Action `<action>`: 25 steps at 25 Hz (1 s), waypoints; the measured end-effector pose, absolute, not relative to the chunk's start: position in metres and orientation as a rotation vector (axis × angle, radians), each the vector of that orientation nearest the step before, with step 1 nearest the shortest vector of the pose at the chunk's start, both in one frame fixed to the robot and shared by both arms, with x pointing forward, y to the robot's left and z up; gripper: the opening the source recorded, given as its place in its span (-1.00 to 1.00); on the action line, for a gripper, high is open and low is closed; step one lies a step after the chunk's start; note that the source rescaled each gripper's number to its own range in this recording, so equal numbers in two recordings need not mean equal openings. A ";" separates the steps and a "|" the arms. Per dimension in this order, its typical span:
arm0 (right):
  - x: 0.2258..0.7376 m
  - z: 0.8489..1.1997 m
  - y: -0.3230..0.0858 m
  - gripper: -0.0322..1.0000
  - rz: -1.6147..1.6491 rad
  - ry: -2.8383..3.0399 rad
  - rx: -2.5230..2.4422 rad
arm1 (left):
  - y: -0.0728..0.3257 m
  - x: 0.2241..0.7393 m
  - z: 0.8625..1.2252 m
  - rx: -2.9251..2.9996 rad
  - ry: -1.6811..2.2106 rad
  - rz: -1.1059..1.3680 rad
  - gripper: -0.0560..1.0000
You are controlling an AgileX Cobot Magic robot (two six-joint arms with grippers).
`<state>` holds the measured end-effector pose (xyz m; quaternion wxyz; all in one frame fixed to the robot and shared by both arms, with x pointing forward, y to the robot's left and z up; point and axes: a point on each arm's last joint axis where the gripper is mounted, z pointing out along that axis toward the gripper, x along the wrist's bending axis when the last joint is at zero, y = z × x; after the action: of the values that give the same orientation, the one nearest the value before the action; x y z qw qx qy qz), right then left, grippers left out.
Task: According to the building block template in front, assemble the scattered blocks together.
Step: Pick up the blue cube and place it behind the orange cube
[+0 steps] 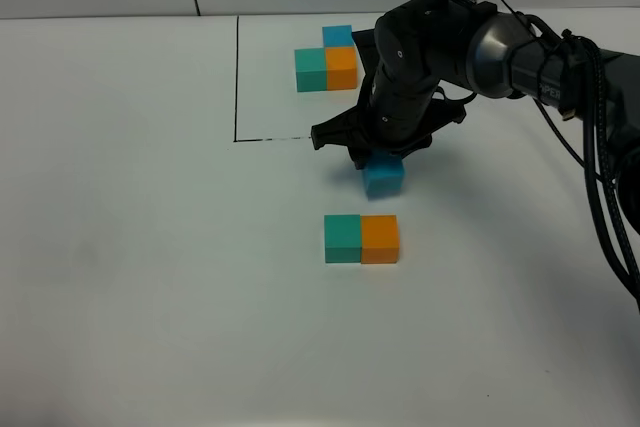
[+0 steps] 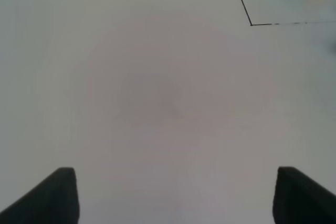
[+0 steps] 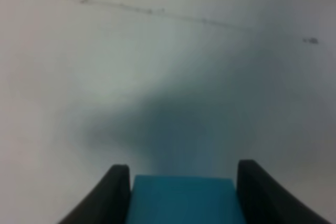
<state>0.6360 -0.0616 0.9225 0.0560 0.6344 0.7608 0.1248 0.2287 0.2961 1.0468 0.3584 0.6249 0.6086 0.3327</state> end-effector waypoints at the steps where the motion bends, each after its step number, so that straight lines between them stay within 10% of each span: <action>1: 0.636 0.921 -0.062 -0.89 0.367 2.301 1.944 | 0.296 0.229 1.047 1.612 1.570 0.858 0.39; 25: 0.619 0.899 -0.055 -0.89 0.291 2.235 2.112 | 0.296 0.229 1.047 1.612 1.570 0.859 0.39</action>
<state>0.6193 -0.0552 0.8989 0.0262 0.6835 0.7234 0.0941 0.2287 0.2962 1.0468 0.3581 0.6249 0.6086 0.3329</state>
